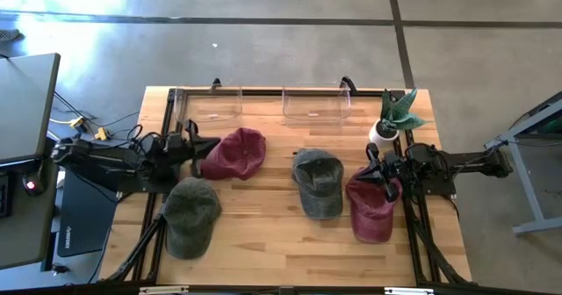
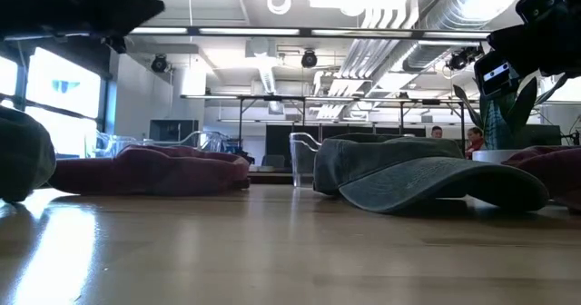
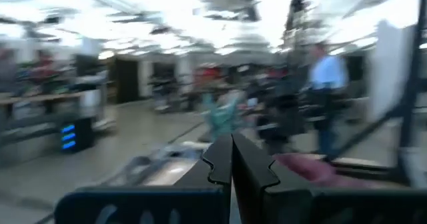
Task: Pick & Place hat
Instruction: Put the left red cap into the right transparent bin
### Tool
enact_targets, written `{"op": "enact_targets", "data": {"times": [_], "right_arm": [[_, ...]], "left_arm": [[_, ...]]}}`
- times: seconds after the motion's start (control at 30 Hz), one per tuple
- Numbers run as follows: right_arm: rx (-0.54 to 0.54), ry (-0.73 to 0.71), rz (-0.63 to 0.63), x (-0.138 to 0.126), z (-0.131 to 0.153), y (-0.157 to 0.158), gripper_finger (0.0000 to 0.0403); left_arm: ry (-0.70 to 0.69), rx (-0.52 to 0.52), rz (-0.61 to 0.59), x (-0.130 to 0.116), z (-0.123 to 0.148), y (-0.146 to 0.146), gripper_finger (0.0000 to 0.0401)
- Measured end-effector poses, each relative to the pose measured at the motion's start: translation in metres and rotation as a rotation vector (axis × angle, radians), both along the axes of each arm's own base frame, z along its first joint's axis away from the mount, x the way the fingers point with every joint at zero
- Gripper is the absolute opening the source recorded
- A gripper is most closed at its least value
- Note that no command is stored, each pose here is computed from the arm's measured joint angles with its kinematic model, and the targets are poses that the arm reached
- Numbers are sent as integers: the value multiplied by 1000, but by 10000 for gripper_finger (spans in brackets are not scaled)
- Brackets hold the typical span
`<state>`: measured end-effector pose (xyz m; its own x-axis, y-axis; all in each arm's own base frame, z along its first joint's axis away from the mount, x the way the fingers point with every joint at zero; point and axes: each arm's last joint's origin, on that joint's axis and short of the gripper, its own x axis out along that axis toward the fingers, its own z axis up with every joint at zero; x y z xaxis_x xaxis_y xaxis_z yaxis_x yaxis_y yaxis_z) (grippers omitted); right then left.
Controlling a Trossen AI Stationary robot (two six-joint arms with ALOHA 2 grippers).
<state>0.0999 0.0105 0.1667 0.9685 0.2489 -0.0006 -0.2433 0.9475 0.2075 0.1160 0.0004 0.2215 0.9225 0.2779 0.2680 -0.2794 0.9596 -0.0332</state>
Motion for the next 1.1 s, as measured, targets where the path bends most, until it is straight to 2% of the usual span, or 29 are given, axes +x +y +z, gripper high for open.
{"op": "enact_targets", "data": {"times": [0.13,0.27,0.43,0.53,0.63,0.73,0.87,0.93,1.0,1.1], "right_arm": [[0,-2,0,0,0,0,12],[0,-8,1,0,1,0,12],[0,-9,1,0,1,0,12],[0,-10,1,0,1,0,12],[0,-11,1,0,1,0,12],[0,-11,1,0,1,0,12],[1,-11,1,0,1,0,12],[1,-12,1,0,1,0,12],[1,-12,1,0,1,0,12],[1,-12,1,0,1,0,12]], "left_arm": [[141,-20,119,27,8,1,0],[288,-10,263,65,20,1,0],[599,24,408,116,33,0,9],[785,-20,427,143,41,-2,39],[989,-129,391,162,50,-6,85],[1230,-329,387,170,55,-10,135],[1502,-522,520,169,50,-14,193],[1572,-604,563,165,44,-15,214],[1634,-689,543,164,33,-16,224],[1667,-755,557,159,20,-16,225]]}}
